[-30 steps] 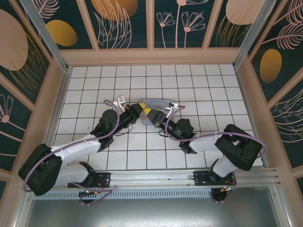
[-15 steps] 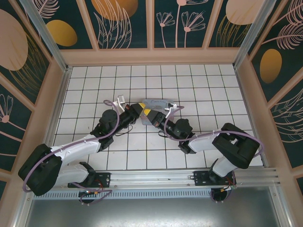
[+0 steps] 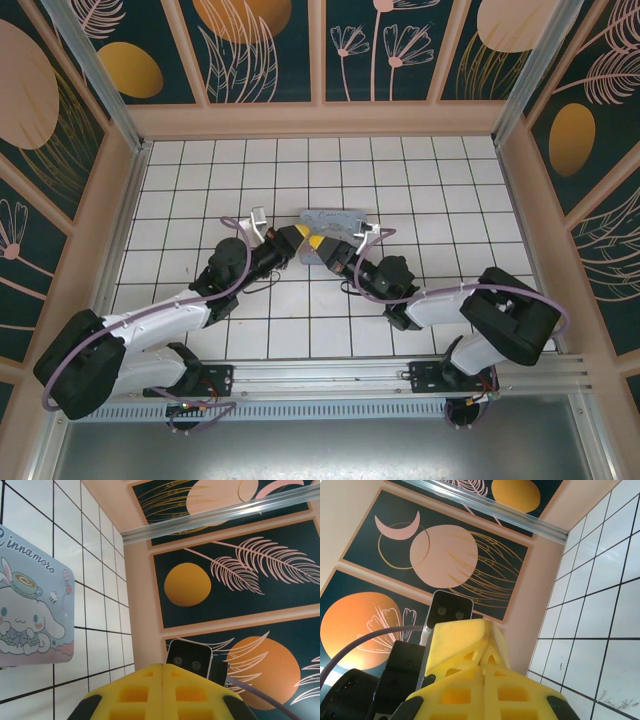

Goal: Unlock a padlock with a key

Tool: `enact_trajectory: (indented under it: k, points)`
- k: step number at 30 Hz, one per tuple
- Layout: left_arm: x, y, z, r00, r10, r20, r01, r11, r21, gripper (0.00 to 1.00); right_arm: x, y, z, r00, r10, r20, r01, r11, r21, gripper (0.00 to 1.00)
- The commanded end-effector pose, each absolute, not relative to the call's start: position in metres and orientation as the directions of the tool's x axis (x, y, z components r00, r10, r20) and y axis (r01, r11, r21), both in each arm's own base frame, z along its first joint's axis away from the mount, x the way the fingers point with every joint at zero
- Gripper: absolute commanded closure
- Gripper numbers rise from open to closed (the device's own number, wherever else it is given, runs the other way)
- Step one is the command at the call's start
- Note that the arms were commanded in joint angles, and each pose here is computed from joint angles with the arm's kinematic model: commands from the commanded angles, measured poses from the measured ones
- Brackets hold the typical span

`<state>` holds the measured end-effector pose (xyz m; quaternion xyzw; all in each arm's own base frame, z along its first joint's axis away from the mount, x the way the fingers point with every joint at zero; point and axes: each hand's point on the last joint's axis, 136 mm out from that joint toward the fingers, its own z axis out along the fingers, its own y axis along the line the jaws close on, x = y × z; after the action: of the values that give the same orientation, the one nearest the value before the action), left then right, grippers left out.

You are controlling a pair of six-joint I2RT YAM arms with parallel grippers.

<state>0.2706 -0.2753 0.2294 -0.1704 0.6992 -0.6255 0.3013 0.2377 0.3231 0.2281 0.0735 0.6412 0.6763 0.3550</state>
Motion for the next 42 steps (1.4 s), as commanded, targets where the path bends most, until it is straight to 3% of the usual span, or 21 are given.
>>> enact_trajectory:
  k: [1,2,6,8,10,18,26,35,42]
  points:
    - [0.282,-0.261,0.229,-0.705,-0.672,-0.227,0.136,0.185,-0.973,0.98,0.245,0.309,0.248,-0.692,0.627,-0.359,-0.417,0.059,0.907,1.0]
    - [0.282,-0.261,0.23,-0.706,-0.67,-0.227,0.138,0.185,-0.973,0.89,0.245,0.309,0.248,-0.694,0.623,-0.361,-0.416,0.061,0.907,1.0]
    - [0.282,-0.259,0.227,-0.703,-0.668,-0.242,0.127,0.217,-0.968,0.26,0.243,0.305,0.242,-0.695,0.618,-0.367,-0.405,0.085,0.91,1.0]
    - [0.281,-0.255,0.225,-0.695,-0.668,-0.265,0.123,0.252,-0.96,0.1,0.242,0.3,0.236,-0.695,0.617,-0.368,-0.393,0.102,0.914,1.0]
    - [0.278,-0.249,0.22,-0.688,-0.66,-0.301,0.119,0.307,-0.944,0.02,0.241,0.292,0.232,-0.692,0.619,-0.371,-0.381,0.122,0.916,1.0]
    - [0.258,-0.252,0.167,-0.772,-0.417,-0.479,0.185,0.573,-0.798,0.02,0.25,0.253,0.209,-0.653,0.61,-0.449,-0.303,0.333,0.893,1.0]
    - [0.252,-0.265,0.114,-0.816,-0.203,-0.542,0.288,0.67,-0.684,0.02,0.274,0.221,0.204,-0.623,0.58,-0.526,-0.27,0.471,0.84,1.0]
    - [0.254,-0.288,0.099,-0.771,-0.091,-0.631,0.423,0.666,-0.614,0.04,0.303,0.241,0.196,-0.688,0.522,-0.504,-0.269,0.462,0.845,1.0]
    - [0.251,-0.317,0.083,-0.743,-0.006,-0.669,0.492,0.672,-0.553,0.12,0.315,0.252,0.186,-0.711,0.52,-0.473,-0.259,0.433,0.864,1.0]
